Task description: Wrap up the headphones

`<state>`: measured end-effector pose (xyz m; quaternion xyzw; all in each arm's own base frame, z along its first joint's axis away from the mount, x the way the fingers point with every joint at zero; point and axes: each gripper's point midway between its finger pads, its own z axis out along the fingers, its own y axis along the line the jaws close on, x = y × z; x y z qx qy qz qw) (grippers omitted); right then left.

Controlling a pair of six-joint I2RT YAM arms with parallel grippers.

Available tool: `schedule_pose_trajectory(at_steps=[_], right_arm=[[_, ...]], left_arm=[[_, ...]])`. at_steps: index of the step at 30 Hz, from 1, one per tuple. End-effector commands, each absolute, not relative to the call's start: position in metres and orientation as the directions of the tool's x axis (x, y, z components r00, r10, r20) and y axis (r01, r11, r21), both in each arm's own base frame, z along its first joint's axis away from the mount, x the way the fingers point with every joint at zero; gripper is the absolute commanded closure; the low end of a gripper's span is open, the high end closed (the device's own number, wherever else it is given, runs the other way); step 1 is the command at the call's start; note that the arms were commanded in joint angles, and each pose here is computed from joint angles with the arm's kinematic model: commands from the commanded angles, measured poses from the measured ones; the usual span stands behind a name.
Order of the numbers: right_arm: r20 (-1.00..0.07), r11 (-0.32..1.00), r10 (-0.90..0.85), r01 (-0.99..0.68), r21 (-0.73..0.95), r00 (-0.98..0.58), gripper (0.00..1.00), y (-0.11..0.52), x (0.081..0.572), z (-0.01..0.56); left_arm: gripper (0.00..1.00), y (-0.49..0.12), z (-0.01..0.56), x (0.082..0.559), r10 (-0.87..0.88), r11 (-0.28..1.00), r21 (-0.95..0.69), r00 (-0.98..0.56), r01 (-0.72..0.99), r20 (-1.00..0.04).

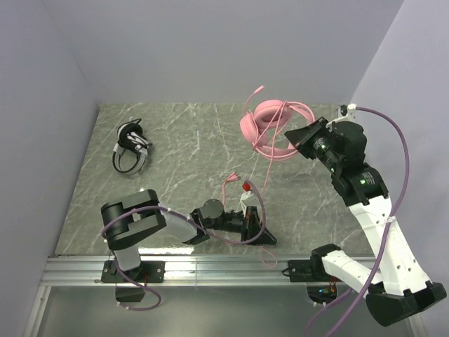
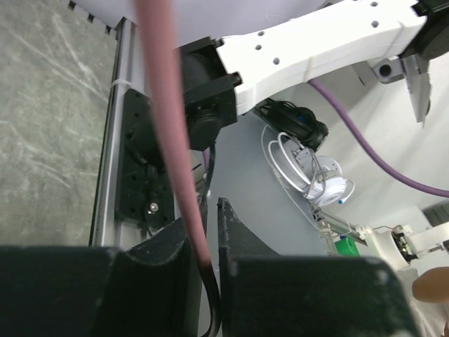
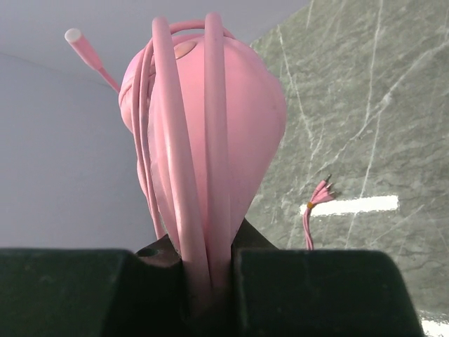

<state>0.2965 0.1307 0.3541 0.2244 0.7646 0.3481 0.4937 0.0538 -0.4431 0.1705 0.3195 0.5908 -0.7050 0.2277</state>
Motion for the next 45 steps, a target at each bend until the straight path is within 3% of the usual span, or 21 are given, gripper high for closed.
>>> schedule_pose_trajectory(at_steps=[1,10,20,31,45], right_arm=[[-0.590,0.560,0.752,-0.187,0.807,-0.293,1.00,0.131,0.286,0.437],[-0.574,0.483,0.736,-0.315,0.817,-0.360,1.00,0.144,0.256,0.469],[-0.561,0.393,0.703,-0.419,0.819,-0.437,1.00,0.156,0.213,0.488],[-0.570,0.301,0.645,-0.516,0.802,-0.509,1.00,0.167,0.168,0.504],[-0.577,0.256,0.550,-0.535,0.805,-0.604,1.00,0.175,0.131,0.473]], left_arm=[[0.85,-0.444,0.167,0.054,0.019,-0.208,-0.648,-0.660,0.732,-0.751],[0.89,-0.452,0.152,0.070,0.004,-0.151,-0.611,-0.618,0.777,-0.786],[0.98,-0.459,0.137,0.135,0.008,0.030,-0.485,-0.486,0.874,-0.874],[0.99,-0.436,0.148,0.198,-0.123,-0.005,-0.521,-0.517,0.854,-0.847],[1.00,-0.429,0.194,0.296,-0.185,0.046,-0.464,-0.449,0.885,-0.874]])
